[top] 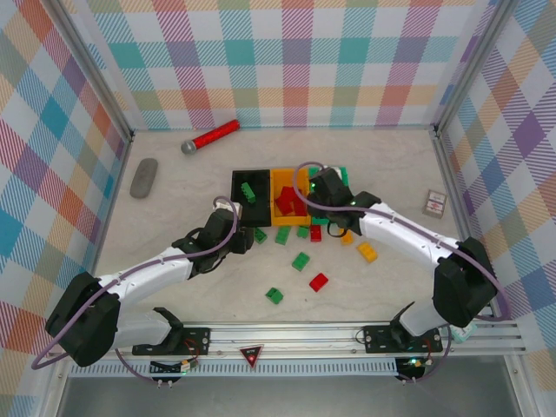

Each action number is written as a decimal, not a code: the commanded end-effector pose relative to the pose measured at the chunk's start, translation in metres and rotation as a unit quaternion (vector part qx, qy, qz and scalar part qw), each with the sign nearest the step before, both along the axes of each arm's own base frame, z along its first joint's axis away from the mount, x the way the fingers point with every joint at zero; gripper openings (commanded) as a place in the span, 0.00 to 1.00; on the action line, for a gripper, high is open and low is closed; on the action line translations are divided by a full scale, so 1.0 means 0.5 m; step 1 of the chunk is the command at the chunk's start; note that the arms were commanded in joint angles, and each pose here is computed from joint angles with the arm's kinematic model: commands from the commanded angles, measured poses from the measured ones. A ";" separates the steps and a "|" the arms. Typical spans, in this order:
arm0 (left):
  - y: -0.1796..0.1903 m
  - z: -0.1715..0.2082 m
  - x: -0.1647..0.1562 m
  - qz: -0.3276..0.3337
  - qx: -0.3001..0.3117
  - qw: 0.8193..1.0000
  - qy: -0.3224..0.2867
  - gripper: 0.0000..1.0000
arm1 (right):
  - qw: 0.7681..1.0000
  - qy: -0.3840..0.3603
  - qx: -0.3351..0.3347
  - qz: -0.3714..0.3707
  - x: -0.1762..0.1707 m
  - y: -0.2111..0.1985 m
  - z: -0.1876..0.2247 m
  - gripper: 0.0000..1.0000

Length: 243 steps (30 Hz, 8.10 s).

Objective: Sort the legos into containers by color
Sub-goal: Place the lego in the container, then pick up the lego from the middle-right of the table, then place the lego in the container, then pick up the lego from the bottom-center of the table, then place the lego in the container.

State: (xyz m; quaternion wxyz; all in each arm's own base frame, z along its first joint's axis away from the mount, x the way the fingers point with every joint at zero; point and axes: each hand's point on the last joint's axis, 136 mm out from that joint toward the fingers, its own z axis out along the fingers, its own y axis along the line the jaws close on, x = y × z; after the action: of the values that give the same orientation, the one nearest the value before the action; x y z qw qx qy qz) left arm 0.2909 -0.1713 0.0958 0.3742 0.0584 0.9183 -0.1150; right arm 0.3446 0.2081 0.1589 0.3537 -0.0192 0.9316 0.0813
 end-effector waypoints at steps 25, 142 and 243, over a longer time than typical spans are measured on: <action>0.000 0.007 0.014 0.010 -0.007 1.000 -0.004 0.57 | 0.998 0.044 0.043 -0.001 0.099 -0.025 -0.064 0.58; -0.015 -0.013 0.019 0.002 -0.006 1.000 0.019 0.57 | 0.996 0.077 0.015 0.028 0.012 -0.038 -0.117 0.56; 0.162 -0.045 0.036 0.172 -0.058 0.982 0.058 0.54 | 0.978 -0.002 -0.005 0.208 0.126 0.400 -0.006 0.49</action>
State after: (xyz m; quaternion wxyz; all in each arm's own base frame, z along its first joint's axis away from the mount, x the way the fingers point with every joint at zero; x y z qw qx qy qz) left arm 0.3085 -0.0932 0.0687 0.3271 -0.1242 0.9315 -0.0993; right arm 0.4066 0.4023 0.1505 0.3307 -0.1856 0.9112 0.1607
